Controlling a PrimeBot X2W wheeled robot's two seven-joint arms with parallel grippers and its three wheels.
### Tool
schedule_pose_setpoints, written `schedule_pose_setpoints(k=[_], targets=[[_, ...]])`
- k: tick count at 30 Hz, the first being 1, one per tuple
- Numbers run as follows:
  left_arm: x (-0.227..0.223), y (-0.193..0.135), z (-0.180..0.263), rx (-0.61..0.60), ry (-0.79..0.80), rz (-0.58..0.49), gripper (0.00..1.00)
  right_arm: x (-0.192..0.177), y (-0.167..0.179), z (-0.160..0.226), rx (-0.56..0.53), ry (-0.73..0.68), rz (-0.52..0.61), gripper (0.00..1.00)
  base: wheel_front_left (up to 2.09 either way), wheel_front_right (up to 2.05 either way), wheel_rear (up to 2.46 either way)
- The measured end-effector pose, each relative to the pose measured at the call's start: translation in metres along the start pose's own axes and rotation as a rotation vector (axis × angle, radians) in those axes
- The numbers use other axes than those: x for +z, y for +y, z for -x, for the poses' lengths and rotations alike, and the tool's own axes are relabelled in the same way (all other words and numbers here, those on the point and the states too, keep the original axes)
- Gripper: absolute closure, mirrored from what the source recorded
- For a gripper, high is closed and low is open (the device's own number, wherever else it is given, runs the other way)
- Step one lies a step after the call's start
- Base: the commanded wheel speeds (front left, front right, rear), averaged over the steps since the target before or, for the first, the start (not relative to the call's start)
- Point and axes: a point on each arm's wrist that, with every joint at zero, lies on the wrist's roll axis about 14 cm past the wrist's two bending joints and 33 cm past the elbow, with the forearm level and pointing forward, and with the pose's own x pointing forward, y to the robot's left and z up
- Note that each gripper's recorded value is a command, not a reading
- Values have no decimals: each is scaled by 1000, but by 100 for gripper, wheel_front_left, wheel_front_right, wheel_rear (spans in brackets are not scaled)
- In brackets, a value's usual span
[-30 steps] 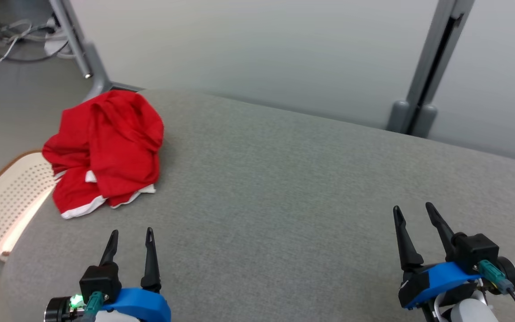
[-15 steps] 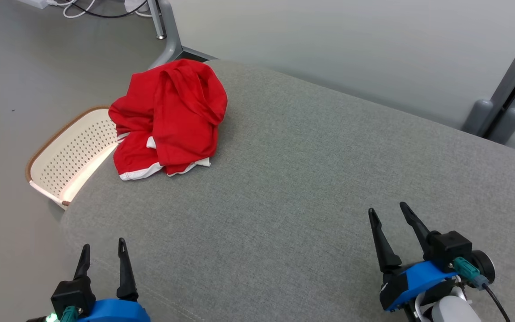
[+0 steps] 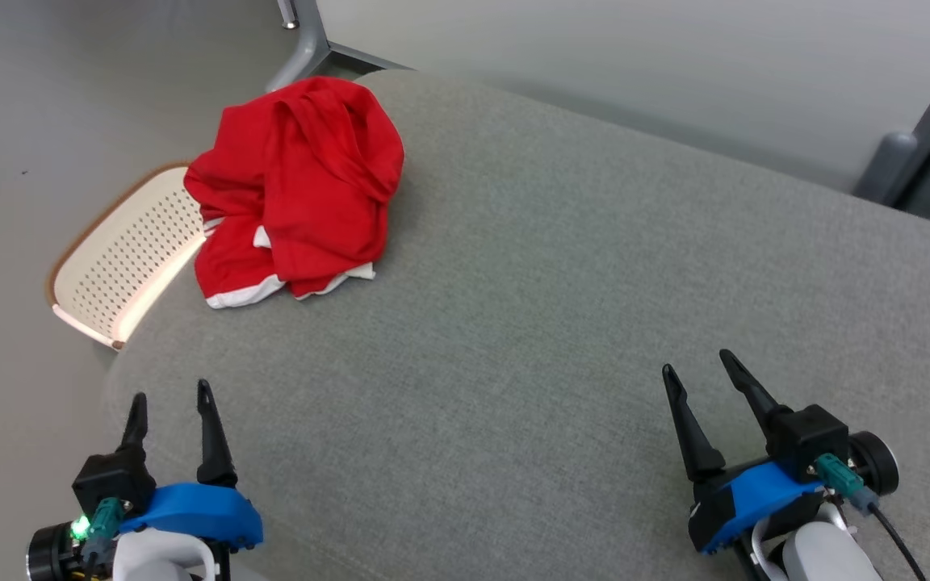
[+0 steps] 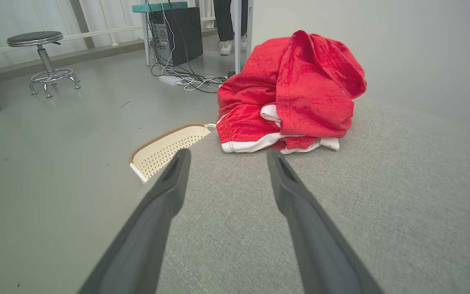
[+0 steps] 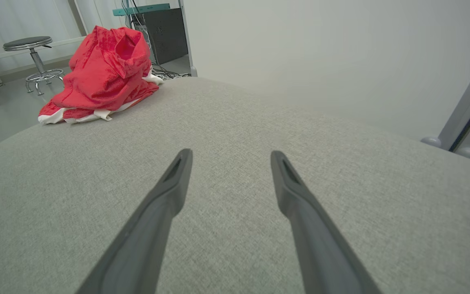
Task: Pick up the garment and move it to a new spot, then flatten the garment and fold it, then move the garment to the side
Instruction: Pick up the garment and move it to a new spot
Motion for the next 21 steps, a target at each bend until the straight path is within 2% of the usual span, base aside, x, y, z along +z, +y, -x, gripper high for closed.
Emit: schedule_pose_setpoints(k=[10,21], targets=[[15,-39,-82,-25,0,-94,0,-32,-43,2,-16,30,7,0,0,0,0],[-10,-68,-152,-1,74,-194,0,-44,-83,4,-46,7,4,0,0,0,0]])
